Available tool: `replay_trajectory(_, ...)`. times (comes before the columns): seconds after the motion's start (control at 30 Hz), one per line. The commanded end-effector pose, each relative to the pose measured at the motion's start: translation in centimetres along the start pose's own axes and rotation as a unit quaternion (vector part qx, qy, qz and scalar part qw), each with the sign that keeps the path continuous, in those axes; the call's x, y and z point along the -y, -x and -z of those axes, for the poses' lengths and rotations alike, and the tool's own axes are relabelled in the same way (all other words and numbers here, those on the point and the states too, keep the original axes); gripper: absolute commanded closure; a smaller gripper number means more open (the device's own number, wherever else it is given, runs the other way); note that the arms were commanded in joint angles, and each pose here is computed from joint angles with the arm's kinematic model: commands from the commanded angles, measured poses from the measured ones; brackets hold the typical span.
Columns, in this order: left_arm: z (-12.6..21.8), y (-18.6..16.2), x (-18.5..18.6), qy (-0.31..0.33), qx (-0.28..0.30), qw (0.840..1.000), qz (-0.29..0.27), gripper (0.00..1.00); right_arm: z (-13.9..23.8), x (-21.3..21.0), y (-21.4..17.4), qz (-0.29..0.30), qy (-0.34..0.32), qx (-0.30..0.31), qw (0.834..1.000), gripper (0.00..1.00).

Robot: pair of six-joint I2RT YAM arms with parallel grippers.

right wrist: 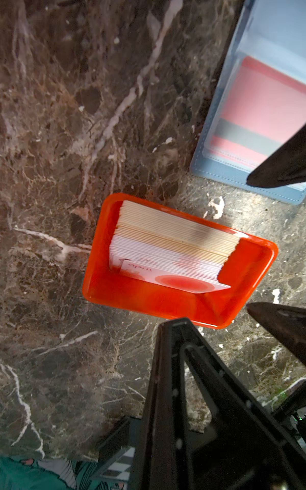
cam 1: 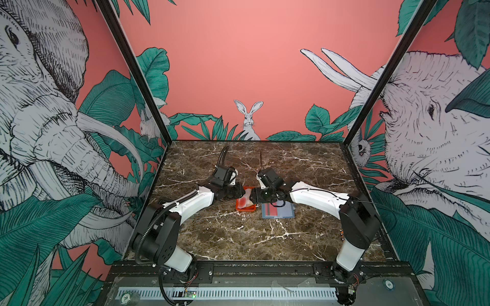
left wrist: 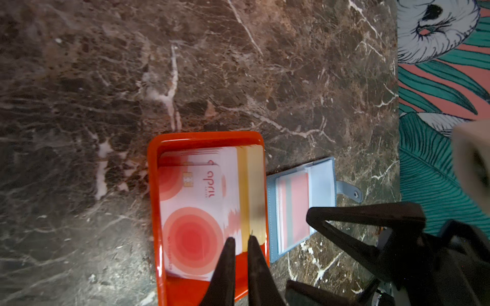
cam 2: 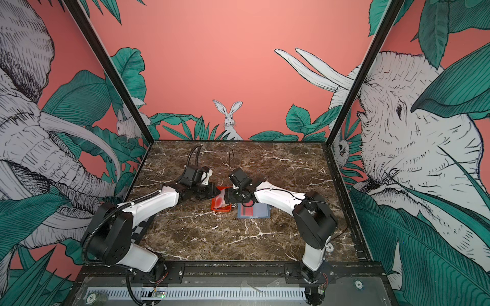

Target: Put the credit cards into the card holder

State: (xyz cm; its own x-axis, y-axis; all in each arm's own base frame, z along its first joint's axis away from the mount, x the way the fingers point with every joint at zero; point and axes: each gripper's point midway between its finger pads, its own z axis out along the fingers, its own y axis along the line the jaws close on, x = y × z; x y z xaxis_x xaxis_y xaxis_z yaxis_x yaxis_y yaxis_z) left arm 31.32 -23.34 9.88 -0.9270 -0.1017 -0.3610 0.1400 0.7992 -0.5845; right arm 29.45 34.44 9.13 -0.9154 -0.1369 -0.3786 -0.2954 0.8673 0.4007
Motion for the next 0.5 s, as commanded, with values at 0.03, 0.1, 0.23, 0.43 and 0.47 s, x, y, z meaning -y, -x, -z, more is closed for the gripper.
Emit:
replay_trajectory(0.03, -0.5, -0.7, -0.3, -0.024, -0.019, 0.999, 0.01, 0.87, -1.0, 0.0, 0.6, -0.013, -0.019, -0.001, 1.0, 0.32)
replay_trajectory(0.1, -0.5, -0.6, -0.6, -0.026, -0.017, 0.999, 0.011, 0.88, -1.2, -0.5, 1.4, -0.011, -0.019, 0.001, 1.0, 0.31)
replay_trajectory(0.23, -0.3, -0.4, -1.1, -0.03, -0.009, 0.999, 0.02, 0.87, -2.1, -0.9, 1.7, -0.003, -0.017, -0.009, 1.0, 0.31)
replay_trajectory(0.43, -0.5, -0.6, -1.9, -0.021, -0.014, 0.999, 0.033, 0.87, -3.1, -0.7, 2.4, 0.007, -0.029, -0.018, 0.999, 0.31)
replay_trajectory(0.47, -0.4, -0.7, -2.2, -0.013, -0.014, 0.999, 0.034, 0.88, -3.2, -0.6, 2.5, 0.008, -0.033, -0.018, 0.999, 0.31)
